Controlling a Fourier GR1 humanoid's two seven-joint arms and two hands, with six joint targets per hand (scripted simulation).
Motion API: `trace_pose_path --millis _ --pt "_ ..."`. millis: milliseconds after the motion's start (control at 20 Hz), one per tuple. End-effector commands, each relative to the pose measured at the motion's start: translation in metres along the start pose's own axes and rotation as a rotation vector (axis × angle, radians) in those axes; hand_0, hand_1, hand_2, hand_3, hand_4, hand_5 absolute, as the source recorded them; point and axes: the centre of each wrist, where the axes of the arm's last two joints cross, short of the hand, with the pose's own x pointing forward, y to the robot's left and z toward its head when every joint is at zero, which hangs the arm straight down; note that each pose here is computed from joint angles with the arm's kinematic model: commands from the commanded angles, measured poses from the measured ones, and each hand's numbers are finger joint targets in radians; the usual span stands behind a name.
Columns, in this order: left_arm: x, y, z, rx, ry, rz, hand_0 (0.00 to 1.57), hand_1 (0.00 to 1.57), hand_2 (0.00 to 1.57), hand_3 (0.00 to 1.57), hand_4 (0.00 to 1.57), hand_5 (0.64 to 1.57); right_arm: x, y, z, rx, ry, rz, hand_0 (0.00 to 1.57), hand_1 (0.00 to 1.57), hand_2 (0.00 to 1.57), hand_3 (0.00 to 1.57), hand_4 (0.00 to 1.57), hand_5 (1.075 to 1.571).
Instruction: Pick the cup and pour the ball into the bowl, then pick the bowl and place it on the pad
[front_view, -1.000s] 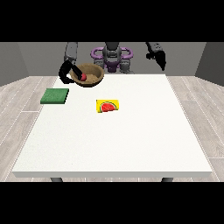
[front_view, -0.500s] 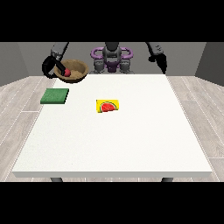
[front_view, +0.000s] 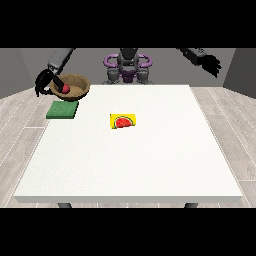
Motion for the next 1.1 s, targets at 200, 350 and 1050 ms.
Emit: trace_pose_path --millis 200,350,1050 --pt "0.035 0.113 0.007 0.088 -0.133 0.028 0.00 0.00 0.00 0.00 1.25 1.569 -0.002 -0.021 -0.002 -0.064 -0.118 -0.071 1.57 1.57 1.57 0.00 0.79 1.566" --pt "0.036 0.142 0.018 0.124 -0.179 0.025 0.00 0.00 0.00 0.00 1.21 1.563 0.019 -0.022 -0.006 -0.090 -0.158 -0.108 1.57 1.57 1.57 0.00 0.76 1.567" --pt "0.054 0.116 -0.001 0.076 -0.124 0.005 0.00 0.00 0.00 0.00 1.18 1.550 0.007 -0.051 -0.018 -0.109 0.014 -0.119 0.00 0.00 0.18 0.12 0.00 1.392"
